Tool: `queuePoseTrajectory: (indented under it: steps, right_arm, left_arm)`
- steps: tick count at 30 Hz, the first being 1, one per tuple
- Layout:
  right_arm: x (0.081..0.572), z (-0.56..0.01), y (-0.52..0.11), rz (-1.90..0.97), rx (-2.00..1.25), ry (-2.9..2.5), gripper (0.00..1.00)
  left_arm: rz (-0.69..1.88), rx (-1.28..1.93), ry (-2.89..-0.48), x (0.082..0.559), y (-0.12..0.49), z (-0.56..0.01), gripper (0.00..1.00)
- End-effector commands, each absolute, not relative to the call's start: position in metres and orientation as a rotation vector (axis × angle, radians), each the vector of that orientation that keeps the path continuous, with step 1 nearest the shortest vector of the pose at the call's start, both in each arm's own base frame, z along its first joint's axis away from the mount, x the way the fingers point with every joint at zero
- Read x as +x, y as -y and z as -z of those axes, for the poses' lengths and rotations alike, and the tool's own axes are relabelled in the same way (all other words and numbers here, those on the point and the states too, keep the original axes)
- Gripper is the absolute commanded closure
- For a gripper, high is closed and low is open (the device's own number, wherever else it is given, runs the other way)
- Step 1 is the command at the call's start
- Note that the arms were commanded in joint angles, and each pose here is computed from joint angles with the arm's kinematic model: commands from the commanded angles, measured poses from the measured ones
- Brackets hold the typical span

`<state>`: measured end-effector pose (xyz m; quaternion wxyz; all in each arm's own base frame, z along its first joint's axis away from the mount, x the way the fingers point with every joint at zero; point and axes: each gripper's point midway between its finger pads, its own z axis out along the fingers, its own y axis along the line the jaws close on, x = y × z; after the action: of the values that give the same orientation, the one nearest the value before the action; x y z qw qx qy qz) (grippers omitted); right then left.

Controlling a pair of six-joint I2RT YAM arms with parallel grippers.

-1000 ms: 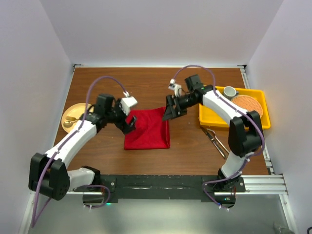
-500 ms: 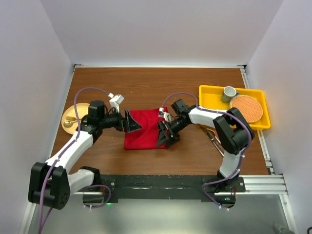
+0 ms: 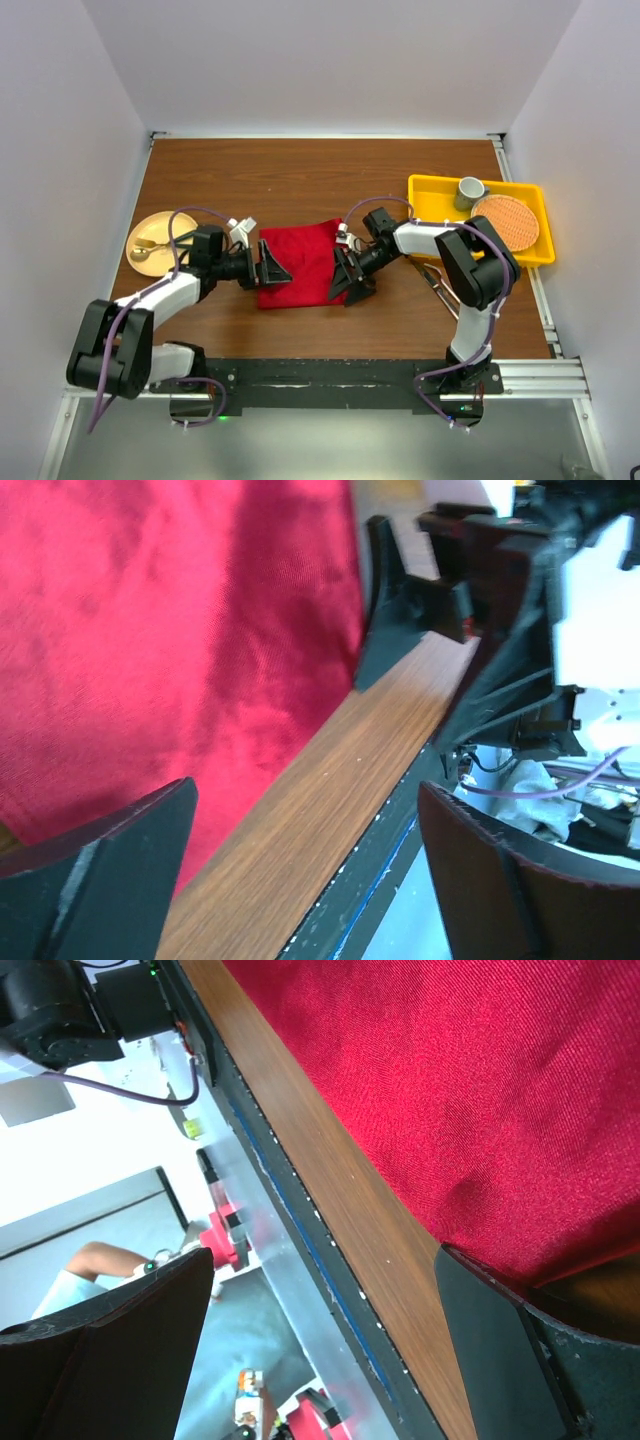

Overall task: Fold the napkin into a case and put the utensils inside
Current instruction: Smooth out the lower triangle-folded napkin at the center of the board.

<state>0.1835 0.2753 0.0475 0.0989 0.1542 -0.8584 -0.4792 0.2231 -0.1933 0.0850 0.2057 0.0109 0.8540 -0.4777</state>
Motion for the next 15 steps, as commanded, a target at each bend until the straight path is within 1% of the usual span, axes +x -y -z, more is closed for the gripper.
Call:
queuePoseTrajectory:
  steps: [1,2,4,5,6,7,8,9,10,11,14,15]
  right_arm:
    - [0.194,-0.052,-0.28,1.443,0.51,2.566,0.03]
    - [0.197,-0.067,-0.282,1.48,0.538,2.572,0.02]
    - [0.2,-0.09,-0.287,1.538,0.565,2.559,0.02]
    - [0.206,-0.108,-0.291,1.588,0.605,2.574,0.02]
    - [0.209,-0.117,-0.293,1.609,0.611,2.581,0.02]
    - [0.212,-0.127,-0.299,1.633,0.603,2.584,0.02]
    - [0.213,-0.132,-0.301,1.648,0.592,2.584,0.02]
    - [0.215,-0.137,-0.304,1.666,0.589,2.588,0.02]
    - [0.216,-0.137,-0.31,1.675,0.557,2.592,0.02]
    - [0.217,-0.136,-0.313,1.68,0.545,2.59,0.02]
    - [0.218,-0.122,-0.318,1.663,0.485,2.584,0.02]
    - [0.218,-0.112,-0.319,1.651,0.468,2.578,0.02]
  left_arm:
    - [1.328,-0.023,-2.408,0.228,0.191,-0.072,0.11]
    - [1.327,-0.035,-2.412,0.229,0.188,-0.07,0.16]
    - [1.409,0.026,-2.381,0.226,0.192,-0.08,0.2]
    - [1.44,0.087,-2.353,0.225,0.195,-0.088,0.25]
    - [1.52,0.147,-2.315,0.218,0.201,-0.101,0.29]
    - [1.554,0.181,-2.277,0.217,0.203,-0.109,0.32]
    - [1.585,0.184,-2.259,0.214,0.205,-0.116,0.37]
    - [1.605,0.196,-2.242,0.211,0.206,-0.12,0.4]
    - [1.617,0.174,-2.257,0.206,0.206,-0.115,0.45]
    - [1.63,0.144,-2.276,0.203,0.206,-0.112,0.54]
    - [1.628,0.014,-2.334,0.197,0.204,-0.095,0.66]
    - [1.629,-0.02,-2.355,0.193,0.203,-0.088,0.67]
